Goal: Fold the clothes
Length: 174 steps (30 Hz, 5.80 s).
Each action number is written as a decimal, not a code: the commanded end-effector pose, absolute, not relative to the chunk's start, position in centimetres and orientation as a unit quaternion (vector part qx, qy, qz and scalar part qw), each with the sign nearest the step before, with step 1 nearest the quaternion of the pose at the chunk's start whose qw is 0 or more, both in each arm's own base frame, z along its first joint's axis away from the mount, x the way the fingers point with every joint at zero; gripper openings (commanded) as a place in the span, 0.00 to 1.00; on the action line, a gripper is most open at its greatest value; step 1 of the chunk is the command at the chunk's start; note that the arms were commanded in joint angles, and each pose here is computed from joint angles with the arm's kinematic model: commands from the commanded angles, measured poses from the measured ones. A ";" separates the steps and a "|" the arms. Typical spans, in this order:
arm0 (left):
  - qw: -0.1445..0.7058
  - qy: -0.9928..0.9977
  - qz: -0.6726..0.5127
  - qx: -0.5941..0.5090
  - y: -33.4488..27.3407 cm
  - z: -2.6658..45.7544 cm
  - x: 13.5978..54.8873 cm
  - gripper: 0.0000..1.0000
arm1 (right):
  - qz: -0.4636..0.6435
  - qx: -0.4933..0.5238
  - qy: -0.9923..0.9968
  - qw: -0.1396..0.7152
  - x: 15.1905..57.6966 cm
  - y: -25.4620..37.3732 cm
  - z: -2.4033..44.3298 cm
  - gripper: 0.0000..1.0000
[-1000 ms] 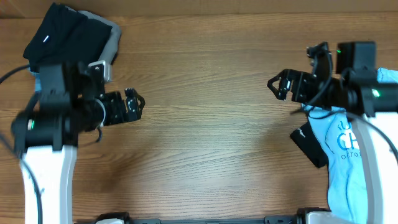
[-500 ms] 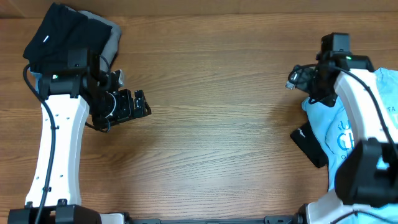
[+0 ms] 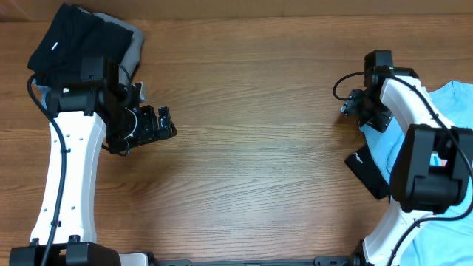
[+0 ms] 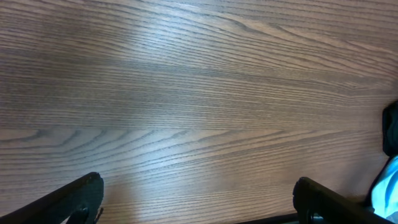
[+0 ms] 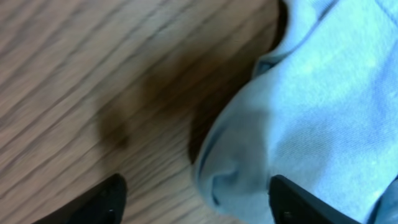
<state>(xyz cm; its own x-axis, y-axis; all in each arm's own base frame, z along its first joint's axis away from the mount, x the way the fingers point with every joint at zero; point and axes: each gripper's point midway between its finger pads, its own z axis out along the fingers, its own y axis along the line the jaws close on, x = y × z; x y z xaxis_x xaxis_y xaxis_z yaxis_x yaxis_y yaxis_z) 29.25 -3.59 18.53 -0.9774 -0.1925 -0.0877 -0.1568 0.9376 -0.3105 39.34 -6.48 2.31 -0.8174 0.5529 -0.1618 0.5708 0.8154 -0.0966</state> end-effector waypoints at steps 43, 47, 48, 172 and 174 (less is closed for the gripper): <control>0.263 0.944 -0.044 -0.192 6.1 36.1 28.4 1.00 | 0.173 -0.254 0.901 0.308 32.2 33.4 33.3 0.60; 0.287 0.939 -0.068 -0.179 5.2 37.5 28.6 1.00 | 0.107 -0.230 0.897 0.362 31.5 32.6 35.0 0.79; 0.287 0.939 -0.075 -0.173 4.9 37.6 28.7 1.00 | 0.099 -0.218 0.897 0.371 31.6 31.8 35.6 0.80; 0.163 0.982 -0.045 -0.090 7.3 -0.7 51.6 0.13 | 0.060 0.255 0.963 0.057 35.4 -0.2 19.4 0.93; 0.176 0.979 -0.050 -0.089 7.4 0.8 52.0 0.23 | 0.052 0.274 0.960 0.036 34.9 -0.8 17.0 0.91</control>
